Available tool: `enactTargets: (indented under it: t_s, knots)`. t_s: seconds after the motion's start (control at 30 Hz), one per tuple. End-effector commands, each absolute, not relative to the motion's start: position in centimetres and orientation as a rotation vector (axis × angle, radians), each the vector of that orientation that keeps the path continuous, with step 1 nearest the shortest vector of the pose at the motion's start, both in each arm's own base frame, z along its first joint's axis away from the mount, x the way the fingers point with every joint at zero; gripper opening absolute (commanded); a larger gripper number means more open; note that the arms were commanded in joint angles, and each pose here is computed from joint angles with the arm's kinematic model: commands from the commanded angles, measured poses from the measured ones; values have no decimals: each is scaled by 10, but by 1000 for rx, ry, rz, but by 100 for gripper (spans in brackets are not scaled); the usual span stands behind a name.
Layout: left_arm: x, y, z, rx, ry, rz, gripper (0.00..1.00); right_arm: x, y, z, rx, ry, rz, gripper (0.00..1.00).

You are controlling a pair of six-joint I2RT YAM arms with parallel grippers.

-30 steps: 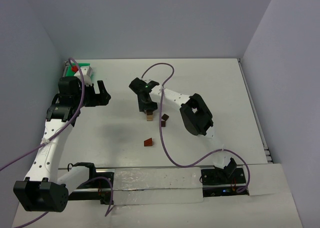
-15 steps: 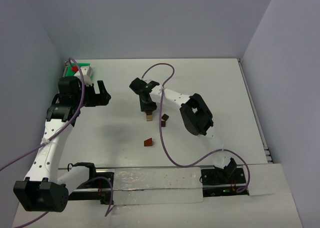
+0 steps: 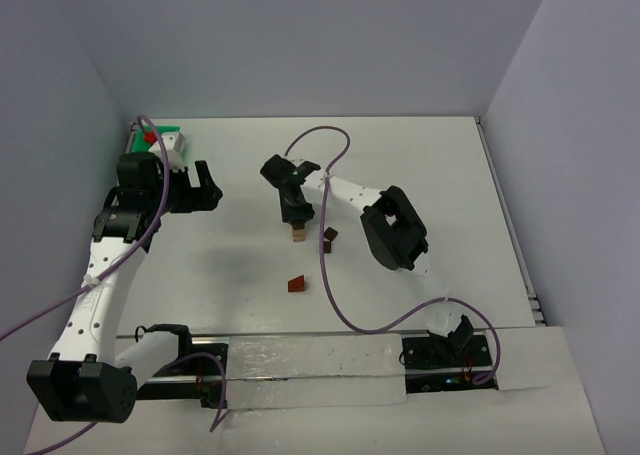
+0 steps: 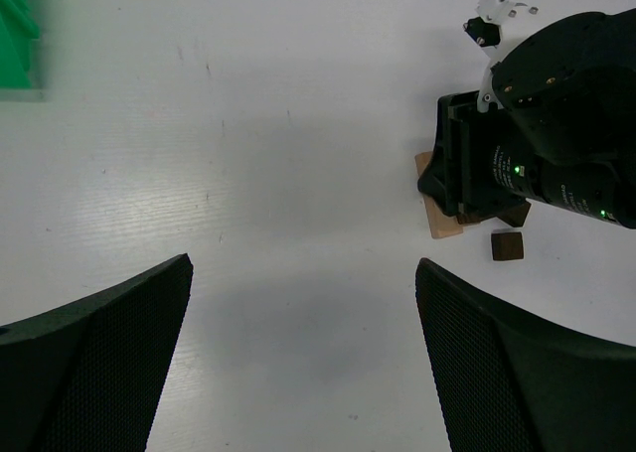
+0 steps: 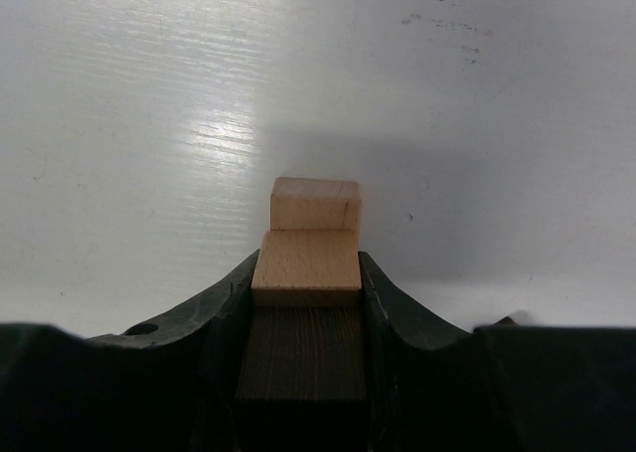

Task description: Build the wood block tower

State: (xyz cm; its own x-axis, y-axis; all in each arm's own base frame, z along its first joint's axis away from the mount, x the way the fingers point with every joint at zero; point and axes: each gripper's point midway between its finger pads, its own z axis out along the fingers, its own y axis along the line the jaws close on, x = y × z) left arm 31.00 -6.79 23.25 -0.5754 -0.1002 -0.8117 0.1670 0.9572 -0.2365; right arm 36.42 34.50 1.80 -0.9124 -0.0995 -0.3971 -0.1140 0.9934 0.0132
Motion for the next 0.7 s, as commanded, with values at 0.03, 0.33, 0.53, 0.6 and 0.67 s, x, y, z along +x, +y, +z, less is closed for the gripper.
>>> enactTargets:
  t_s: [0.03,0.33,0.53,0.6,0.67]
  knots:
    - [316,-68,241,54,2112,-364,99,361,328,-6,-166,2786,10,0]
    - [316,-67,240,51,2114,-363,99,375,316,-2,-187,2760,-51,0]
    - [316,-67,240,55,2115,-362,99,379,308,-3,-219,2742,-120,0]
    - [316,-67,240,55,2115,-363,99,379,307,-3,-238,2741,-137,0]
    - [316,-67,240,54,2114,-363,99,380,304,-4,-257,2737,-158,0]
